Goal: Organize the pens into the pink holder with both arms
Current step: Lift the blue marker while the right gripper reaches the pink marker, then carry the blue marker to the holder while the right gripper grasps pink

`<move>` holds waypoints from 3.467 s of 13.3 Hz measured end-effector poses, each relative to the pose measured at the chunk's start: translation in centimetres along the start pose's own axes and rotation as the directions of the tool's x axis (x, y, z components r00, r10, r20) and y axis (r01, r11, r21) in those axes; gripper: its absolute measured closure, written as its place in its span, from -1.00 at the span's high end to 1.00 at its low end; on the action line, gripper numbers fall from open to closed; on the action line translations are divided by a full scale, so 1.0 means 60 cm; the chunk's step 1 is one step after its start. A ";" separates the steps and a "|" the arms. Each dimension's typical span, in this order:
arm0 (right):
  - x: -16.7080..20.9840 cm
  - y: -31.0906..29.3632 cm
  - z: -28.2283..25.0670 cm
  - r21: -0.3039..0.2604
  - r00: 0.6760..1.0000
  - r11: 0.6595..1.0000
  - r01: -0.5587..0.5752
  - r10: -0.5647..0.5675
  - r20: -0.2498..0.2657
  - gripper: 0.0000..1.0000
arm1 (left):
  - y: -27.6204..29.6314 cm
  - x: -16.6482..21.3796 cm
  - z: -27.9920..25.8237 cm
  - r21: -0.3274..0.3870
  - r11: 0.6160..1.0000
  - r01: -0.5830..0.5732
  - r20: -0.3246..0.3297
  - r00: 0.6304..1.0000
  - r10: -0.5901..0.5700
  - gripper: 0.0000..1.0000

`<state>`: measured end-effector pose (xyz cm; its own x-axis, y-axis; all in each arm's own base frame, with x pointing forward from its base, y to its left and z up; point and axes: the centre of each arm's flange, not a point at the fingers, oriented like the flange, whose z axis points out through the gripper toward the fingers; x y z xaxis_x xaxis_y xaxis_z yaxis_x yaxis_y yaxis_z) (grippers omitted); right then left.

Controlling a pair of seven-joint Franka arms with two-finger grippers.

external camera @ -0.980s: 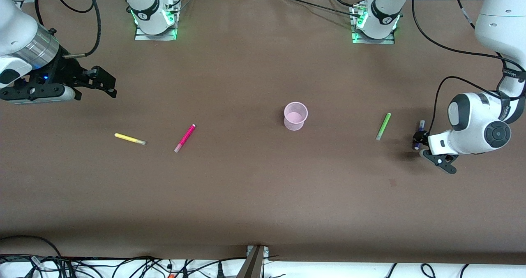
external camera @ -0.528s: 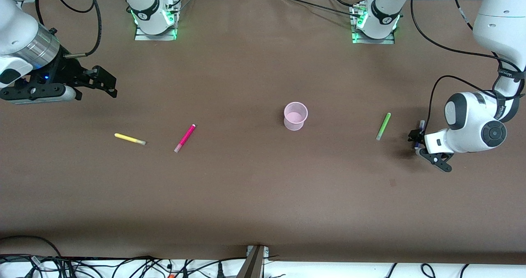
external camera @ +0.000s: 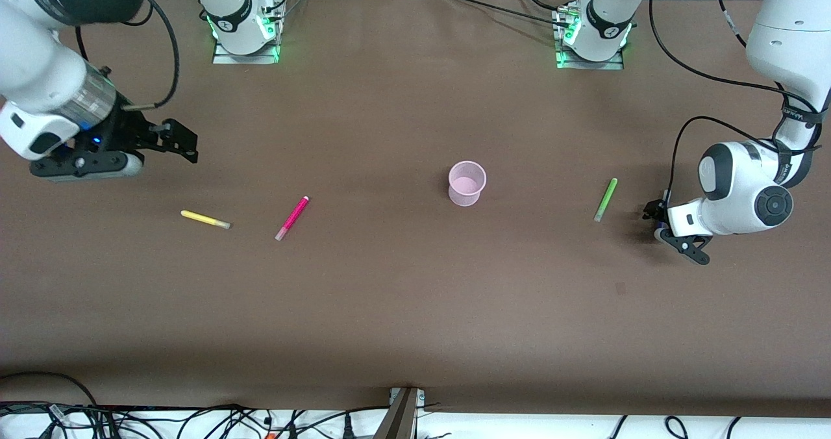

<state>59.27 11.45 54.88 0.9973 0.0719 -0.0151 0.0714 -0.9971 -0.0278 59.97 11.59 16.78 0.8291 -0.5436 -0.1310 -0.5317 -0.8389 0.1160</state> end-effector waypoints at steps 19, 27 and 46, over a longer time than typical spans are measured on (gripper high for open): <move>0.048 -0.075 0.225 0.023 0.989 0.996 0.085 -0.087 0.122 1.00 | 0.106 0.132 -0.316 -0.130 0.978 -0.161 0.058 0.984 0.169 -0.64; 0.009 -0.140 0.351 -0.053 0.930 0.946 -0.319 0.323 0.176 0.96 | 0.351 0.277 -0.343 -0.535 0.788 -0.306 -0.302 0.940 0.161 -0.64; 0.006 -0.171 0.619 -0.071 0.852 0.882 -0.467 0.470 0.230 0.31 | 0.692 0.332 -0.167 -0.213 0.723 -0.657 -0.552 0.692 0.466 -0.64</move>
<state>58.27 22.72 18.06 0.8796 -0.4011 -0.2559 -0.4013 -0.9144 0.0538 56.14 -33.82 28.84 0.4215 -0.7520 0.5069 -0.8922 -0.2439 0.3801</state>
